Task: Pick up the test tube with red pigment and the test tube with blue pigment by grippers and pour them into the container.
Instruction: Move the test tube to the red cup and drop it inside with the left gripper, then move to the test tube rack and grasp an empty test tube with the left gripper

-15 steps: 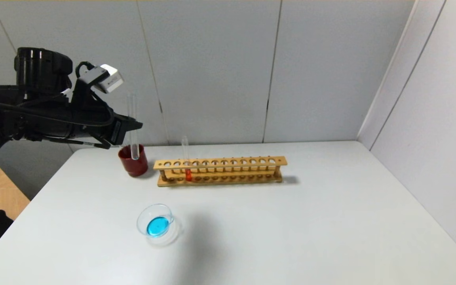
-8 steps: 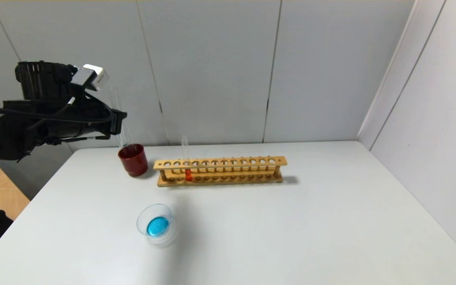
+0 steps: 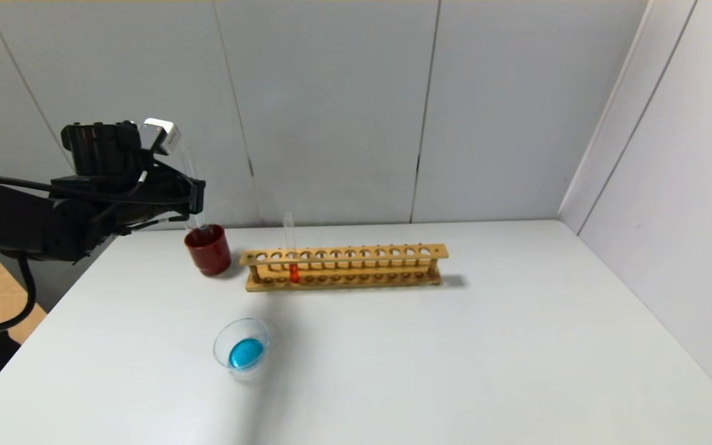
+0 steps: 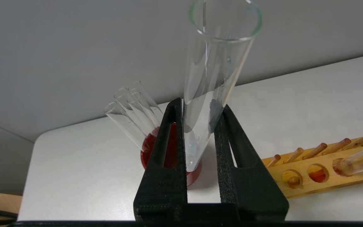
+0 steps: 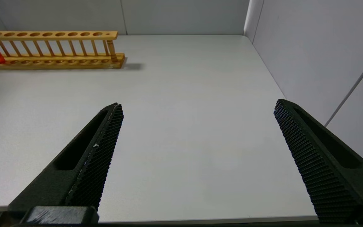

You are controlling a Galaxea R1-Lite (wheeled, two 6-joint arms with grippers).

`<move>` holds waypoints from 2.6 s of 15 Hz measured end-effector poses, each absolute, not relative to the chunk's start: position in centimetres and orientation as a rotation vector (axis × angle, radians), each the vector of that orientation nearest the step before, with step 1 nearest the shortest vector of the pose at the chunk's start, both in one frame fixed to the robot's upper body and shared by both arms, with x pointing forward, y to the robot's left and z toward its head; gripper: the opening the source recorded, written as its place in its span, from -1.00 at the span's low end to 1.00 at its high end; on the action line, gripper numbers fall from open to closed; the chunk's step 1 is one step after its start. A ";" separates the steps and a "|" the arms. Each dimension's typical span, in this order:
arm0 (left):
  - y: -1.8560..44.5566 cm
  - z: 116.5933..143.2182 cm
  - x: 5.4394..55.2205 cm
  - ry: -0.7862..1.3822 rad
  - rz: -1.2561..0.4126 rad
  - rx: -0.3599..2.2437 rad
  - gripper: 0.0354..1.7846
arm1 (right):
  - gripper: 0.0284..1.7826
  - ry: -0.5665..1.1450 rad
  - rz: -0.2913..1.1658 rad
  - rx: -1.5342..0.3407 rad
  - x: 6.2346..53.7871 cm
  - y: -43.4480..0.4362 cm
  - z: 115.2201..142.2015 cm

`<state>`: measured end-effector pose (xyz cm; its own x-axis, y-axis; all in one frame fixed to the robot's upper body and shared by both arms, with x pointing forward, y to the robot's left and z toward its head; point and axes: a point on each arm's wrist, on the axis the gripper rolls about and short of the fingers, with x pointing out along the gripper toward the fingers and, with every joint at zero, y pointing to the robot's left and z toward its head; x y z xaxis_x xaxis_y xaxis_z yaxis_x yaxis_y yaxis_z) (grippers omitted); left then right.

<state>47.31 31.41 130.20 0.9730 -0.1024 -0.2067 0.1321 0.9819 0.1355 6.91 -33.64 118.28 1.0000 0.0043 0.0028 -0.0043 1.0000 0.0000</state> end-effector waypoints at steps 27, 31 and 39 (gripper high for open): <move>32.6 124.5 52.6 0.292 -0.107 0.121 -0.68 | 0.96 -0.003 0.004 0.000 6.9 -33.6 118.3; 32.6 123.9 52.8 0.303 -0.108 0.120 -0.68 | 0.96 -0.003 0.004 0.000 6.9 -33.6 118.3; 32.6 124.9 52.6 0.251 -0.102 0.124 0.25 | 0.96 -0.003 0.004 0.000 6.9 -33.6 118.3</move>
<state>52.63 32.57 124.88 0.9635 -0.0852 -0.2538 0.1161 0.9872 0.1094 6.91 -33.64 118.28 1.0000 0.0043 0.0028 -0.0043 1.0000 0.0000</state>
